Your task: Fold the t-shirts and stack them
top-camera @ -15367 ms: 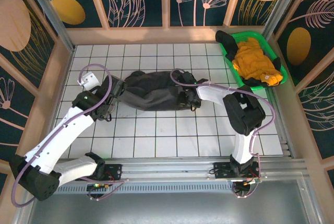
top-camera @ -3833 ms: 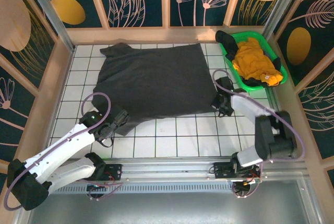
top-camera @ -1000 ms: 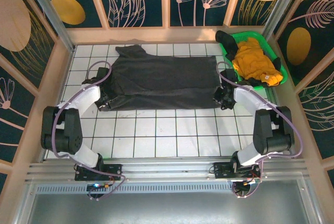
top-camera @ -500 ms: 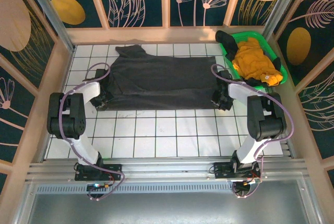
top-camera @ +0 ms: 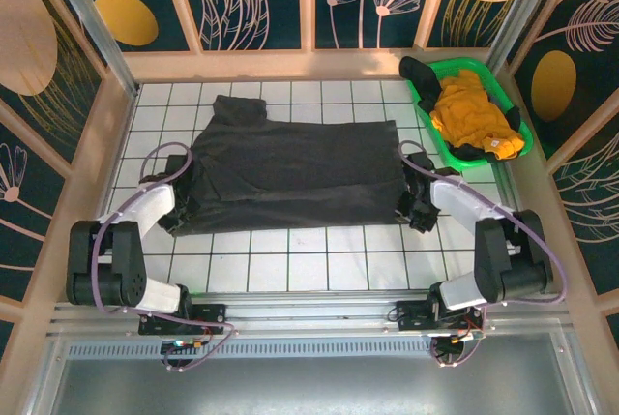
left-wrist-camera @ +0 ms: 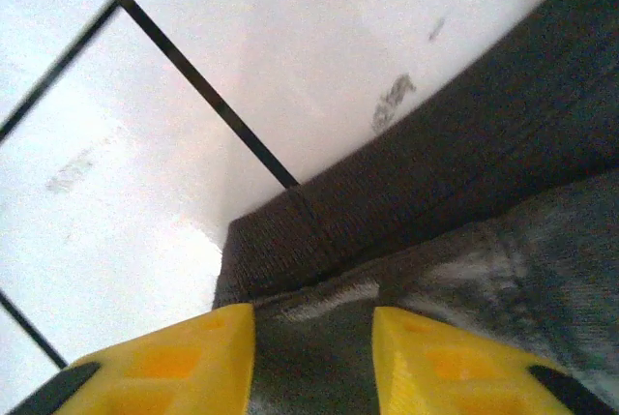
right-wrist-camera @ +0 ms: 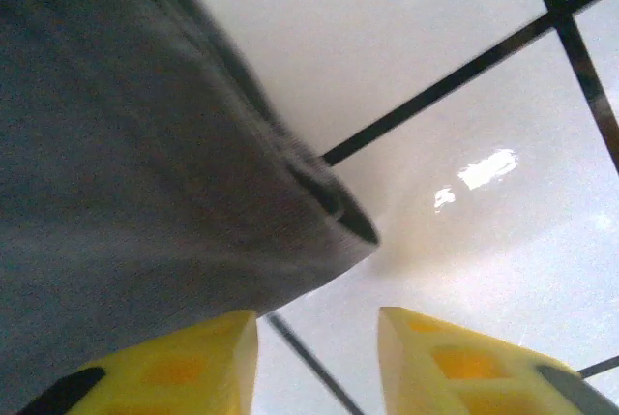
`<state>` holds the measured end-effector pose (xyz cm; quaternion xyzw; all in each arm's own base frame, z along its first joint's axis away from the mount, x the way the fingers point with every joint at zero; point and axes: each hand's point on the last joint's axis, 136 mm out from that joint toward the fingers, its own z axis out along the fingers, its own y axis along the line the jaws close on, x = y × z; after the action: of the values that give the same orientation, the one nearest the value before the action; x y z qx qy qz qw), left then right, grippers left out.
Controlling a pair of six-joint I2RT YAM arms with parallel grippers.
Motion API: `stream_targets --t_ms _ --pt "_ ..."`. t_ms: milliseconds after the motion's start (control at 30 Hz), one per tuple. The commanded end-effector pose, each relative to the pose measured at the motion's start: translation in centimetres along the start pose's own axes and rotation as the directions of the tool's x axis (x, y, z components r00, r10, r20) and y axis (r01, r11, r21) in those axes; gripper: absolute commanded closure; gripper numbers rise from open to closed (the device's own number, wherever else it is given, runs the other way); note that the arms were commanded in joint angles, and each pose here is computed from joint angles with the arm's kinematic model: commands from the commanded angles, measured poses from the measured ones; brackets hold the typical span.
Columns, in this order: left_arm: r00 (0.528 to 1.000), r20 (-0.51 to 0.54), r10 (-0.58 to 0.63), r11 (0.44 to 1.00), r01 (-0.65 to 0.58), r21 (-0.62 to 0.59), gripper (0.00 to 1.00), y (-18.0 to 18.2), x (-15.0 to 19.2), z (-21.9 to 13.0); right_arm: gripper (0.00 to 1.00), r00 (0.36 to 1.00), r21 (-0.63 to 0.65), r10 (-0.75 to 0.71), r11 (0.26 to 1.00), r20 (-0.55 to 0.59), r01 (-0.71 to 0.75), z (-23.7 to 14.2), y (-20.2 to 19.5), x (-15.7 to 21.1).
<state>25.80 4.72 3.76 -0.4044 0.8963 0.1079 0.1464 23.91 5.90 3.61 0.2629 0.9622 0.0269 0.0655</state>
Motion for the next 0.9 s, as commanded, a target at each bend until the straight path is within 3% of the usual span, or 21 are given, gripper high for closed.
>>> stream_targets --t_ms 0,67,133,267,400,533,867 --pt "0.994 0.097 -0.056 0.997 0.051 0.052 0.57 -1.4 -3.8 -3.7 0.51 0.991 -0.108 -0.038 0.993 0.13 0.052 -3.8 3.5 -2.1" --pt "0.993 0.089 -0.076 0.989 0.064 0.133 0.53 -3.2 -4.5 -5.4 0.45 0.971 -0.206 -0.108 0.967 0.214 0.153 -6.1 6.9 -3.3" --pt "0.995 0.012 -0.102 0.969 0.096 0.227 0.48 -5.4 -3.8 -6.2 0.42 0.954 -0.361 -0.171 0.897 0.246 0.254 -8.3 11.0 -3.2" --pt "0.976 -0.177 -0.128 0.916 0.185 0.356 0.4 -9.7 -0.3 -6.9 0.39 0.935 -0.64 -0.262 0.681 0.24 0.356 -12.1 17.8 -1.7" --pt "0.949 -0.262 -0.173 0.899 0.261 0.351 0.39 -10.7 1.9 -6.0 0.37 0.919 -0.716 -0.314 0.583 0.238 0.384 -14.2 21.3 -0.8" --pt "0.93 -0.308 -0.201 0.899 0.3 0.318 0.4 -10.5 3.1 -5.0 0.36 0.919 -0.742 -0.333 0.556 0.213 0.374 -14.8 23.1 -0.7" --pt "0.887 -0.384 -0.256 0.869 0.385 0.311 0.43 -11.3 5.1 -3.4 0.37 0.928 -0.739 -0.311 0.573 0.205 0.355 -14.5 23.7 -1.0"
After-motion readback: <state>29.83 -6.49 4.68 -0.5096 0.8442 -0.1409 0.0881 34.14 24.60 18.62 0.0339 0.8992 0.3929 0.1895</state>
